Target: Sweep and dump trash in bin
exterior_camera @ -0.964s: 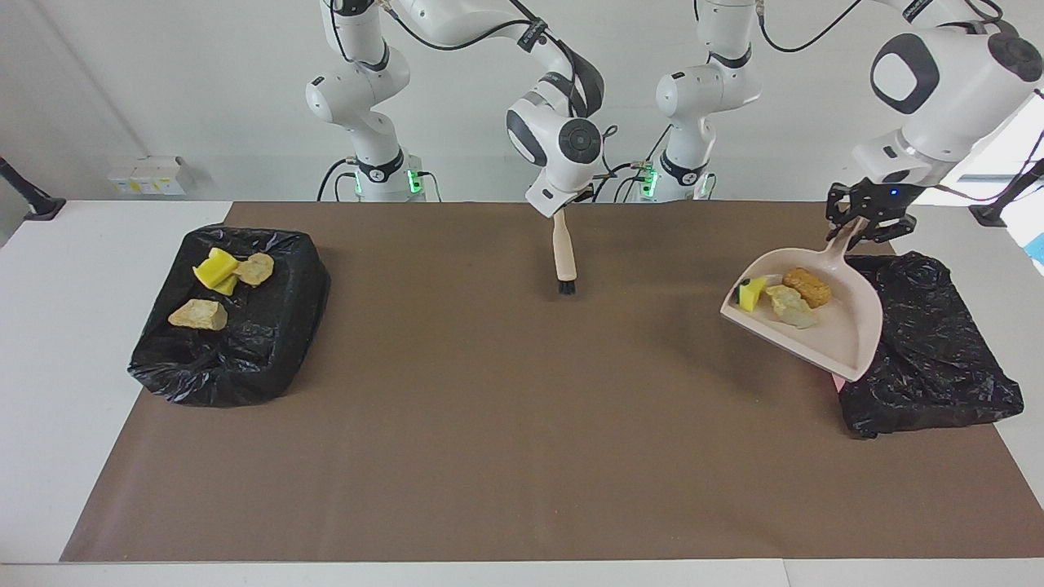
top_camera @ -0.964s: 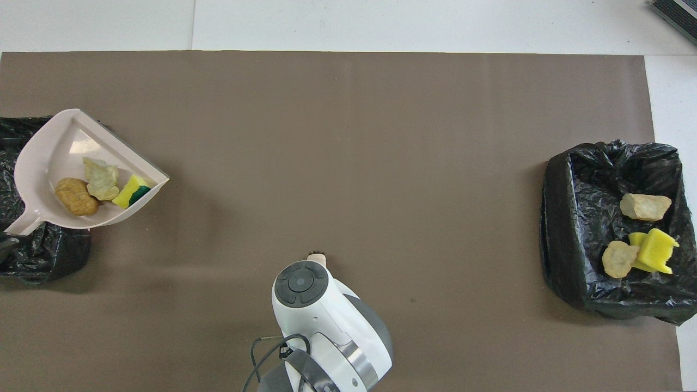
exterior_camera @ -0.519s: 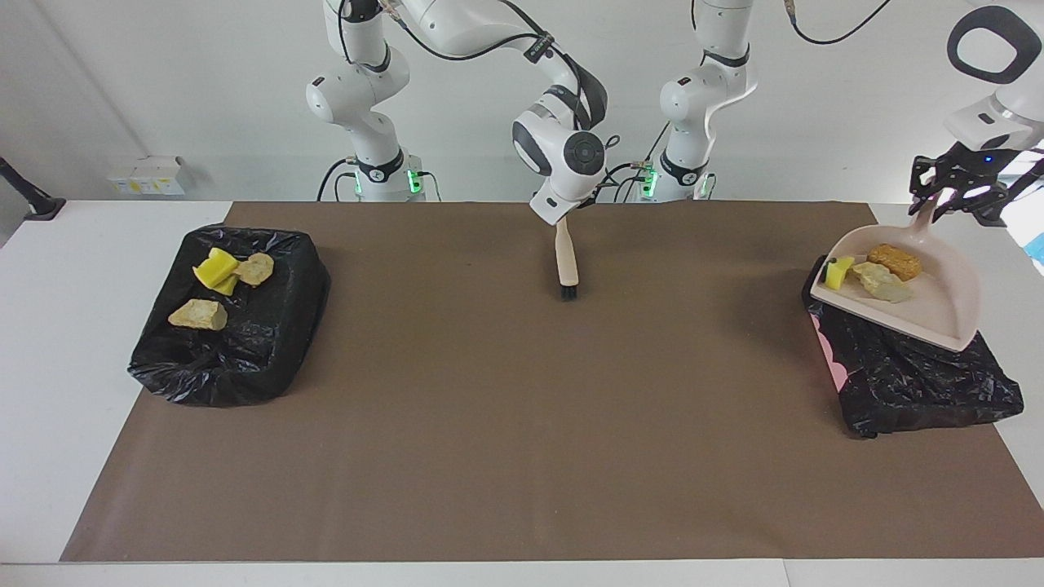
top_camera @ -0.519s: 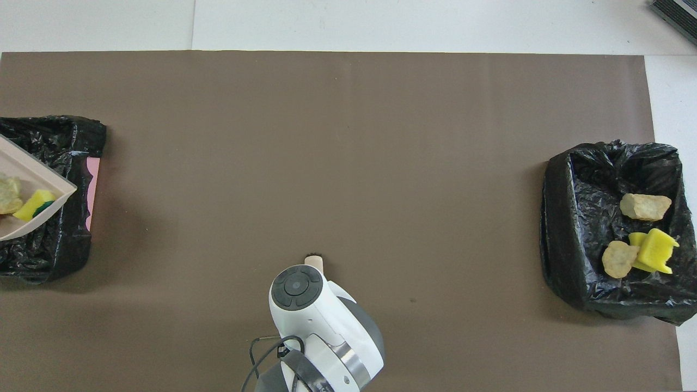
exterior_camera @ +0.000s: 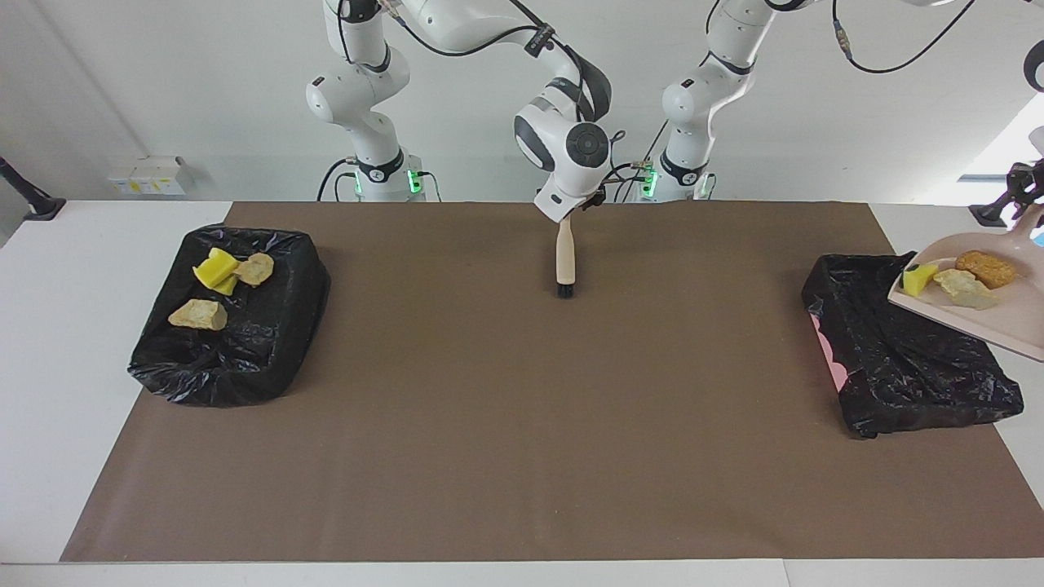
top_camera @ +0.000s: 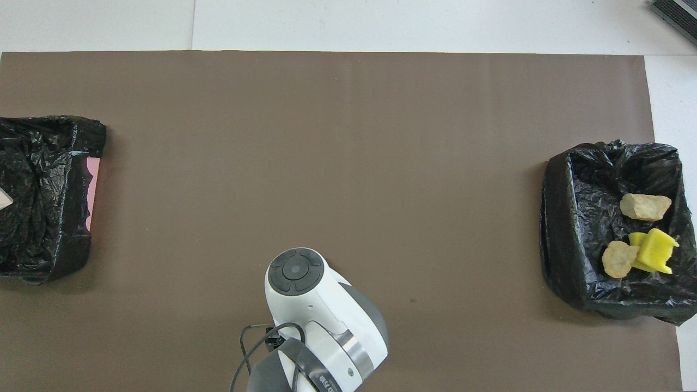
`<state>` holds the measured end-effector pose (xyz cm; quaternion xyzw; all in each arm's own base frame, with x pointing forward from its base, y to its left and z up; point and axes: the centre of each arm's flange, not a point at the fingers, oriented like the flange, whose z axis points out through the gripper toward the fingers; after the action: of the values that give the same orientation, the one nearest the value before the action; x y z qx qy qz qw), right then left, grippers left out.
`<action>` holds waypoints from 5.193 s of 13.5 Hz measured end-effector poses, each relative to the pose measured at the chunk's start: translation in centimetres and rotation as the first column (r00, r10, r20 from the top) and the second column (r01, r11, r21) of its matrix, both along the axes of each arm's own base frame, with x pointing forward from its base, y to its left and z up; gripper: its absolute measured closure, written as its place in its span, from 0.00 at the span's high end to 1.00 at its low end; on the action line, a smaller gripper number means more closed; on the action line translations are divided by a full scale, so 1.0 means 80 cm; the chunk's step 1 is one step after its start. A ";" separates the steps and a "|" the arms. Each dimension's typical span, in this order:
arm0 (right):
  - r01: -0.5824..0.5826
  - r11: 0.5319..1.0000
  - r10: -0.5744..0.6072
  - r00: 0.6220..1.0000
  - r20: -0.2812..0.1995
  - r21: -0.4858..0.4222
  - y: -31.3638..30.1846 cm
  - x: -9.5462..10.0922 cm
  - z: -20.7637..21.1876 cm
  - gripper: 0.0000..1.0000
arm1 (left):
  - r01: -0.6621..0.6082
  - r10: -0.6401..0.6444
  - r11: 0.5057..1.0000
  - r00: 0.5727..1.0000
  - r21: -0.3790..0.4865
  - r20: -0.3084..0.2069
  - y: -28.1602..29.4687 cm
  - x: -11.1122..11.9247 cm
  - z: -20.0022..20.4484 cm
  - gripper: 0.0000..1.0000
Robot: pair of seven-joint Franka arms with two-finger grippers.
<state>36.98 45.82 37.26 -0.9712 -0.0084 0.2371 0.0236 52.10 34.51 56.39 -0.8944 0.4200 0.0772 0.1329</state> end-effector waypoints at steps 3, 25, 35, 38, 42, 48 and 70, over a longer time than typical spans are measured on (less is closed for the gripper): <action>0.031 0.999 -0.033 0.997 0.075 0.024 -0.032 0.049 0.045 1.00 | 0.100 -0.096 0.991 0.994 0.086 -0.050 -0.007 0.011 0.006 0.31; 0.016 0.998 0.018 0.874 0.486 -0.066 -0.551 0.268 0.254 1.00 | 0.531 -0.499 0.716 0.843 0.452 -0.201 -0.146 0.104 0.012 0.31; 0.130 0.989 -0.092 0.906 0.413 -0.065 -0.629 0.225 0.313 1.00 | 0.266 -0.274 0.917 0.962 0.297 -0.017 -0.175 0.105 0.006 0.31; 0.109 0.992 -0.074 0.913 0.402 -0.065 -0.614 0.224 0.312 1.00 | 0.117 -0.123 0.976 0.992 0.182 0.025 -0.188 0.097 0.010 0.31; 0.103 0.993 -0.068 0.913 0.402 -0.065 -0.610 0.224 0.312 1.00 | -0.164 0.161 0.986 0.984 0.023 0.076 -0.279 0.094 0.012 0.31; 0.103 0.993 -0.068 0.913 0.401 -0.065 -0.610 0.224 0.312 1.00 | -0.443 0.454 0.868 0.891 -0.226 -0.003 -0.496 0.047 -0.032 0.31; 0.103 0.993 -0.068 0.914 0.401 -0.065 -0.610 0.224 0.311 1.00 | -0.637 0.676 0.649 0.734 -0.415 -0.070 -0.982 -0.029 -0.257 0.31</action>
<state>54.91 -2.98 62.17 -0.9986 0.0395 0.0337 -0.0096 49.80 -44.04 35.81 -0.9947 0.0675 -0.0113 -0.0767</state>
